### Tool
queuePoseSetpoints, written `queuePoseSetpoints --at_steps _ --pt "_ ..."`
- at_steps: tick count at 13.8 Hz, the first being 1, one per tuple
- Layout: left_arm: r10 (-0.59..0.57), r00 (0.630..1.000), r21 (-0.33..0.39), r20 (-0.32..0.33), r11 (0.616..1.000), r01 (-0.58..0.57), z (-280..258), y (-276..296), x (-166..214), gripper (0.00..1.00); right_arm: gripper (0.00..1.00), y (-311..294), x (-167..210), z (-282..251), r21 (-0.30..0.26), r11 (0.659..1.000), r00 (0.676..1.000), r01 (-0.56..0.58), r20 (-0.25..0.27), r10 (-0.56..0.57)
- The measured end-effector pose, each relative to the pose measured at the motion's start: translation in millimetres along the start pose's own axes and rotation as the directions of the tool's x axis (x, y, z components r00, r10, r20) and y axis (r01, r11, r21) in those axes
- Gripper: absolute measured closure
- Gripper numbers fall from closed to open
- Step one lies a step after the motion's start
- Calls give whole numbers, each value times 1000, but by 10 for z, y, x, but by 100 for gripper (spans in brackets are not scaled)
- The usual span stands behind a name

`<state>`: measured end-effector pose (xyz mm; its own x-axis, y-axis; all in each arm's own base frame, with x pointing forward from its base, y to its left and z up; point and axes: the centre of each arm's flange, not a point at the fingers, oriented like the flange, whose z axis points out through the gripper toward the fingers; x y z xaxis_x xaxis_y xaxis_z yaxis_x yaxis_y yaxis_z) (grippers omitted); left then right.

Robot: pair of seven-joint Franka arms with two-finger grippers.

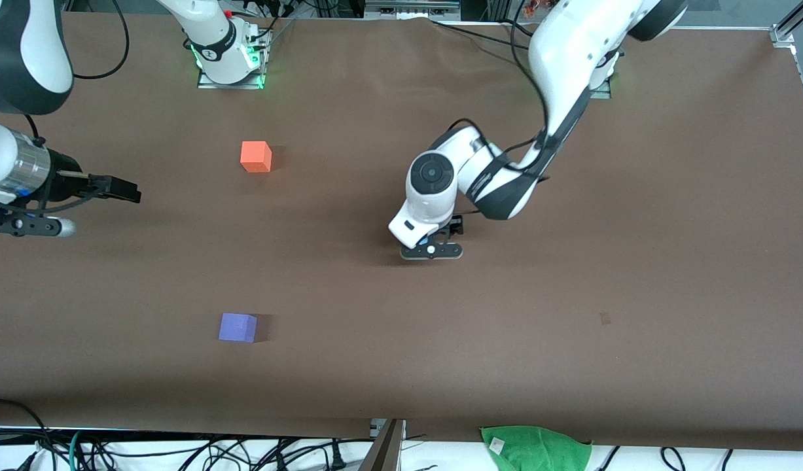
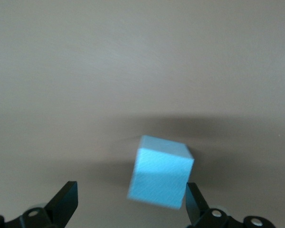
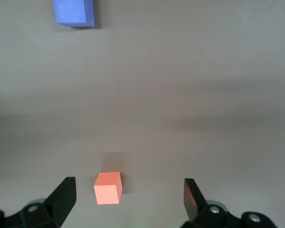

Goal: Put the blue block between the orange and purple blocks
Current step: 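Set down the cube with the left gripper while the right gripper approaches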

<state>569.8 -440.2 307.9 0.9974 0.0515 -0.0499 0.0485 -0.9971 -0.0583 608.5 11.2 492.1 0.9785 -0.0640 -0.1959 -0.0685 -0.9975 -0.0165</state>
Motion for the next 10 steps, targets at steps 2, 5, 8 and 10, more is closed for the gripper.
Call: queuePoseSetpoints --at_steps 2,5,8,10 --pt "-12 1000 57 3 998 12 -629 -398 47 0 0 -132 76 163 -2 1000 1000 21 22 -21" --pt "-48 999 114 0 992 47 -1379 -1182 184 0 0 -622 34 179 -5 1000 1000 13 13 -12" --pt "-60 997 95 -49 993 64 -1994 -2198 455 0 0 -1380 -44 211 45 998 998 -49 -31 51" --pt "-93 994 64 -64 993 98 -2298 -2781 520 0 0 -2039 -104 375 66 991 990 -116 -72 121"
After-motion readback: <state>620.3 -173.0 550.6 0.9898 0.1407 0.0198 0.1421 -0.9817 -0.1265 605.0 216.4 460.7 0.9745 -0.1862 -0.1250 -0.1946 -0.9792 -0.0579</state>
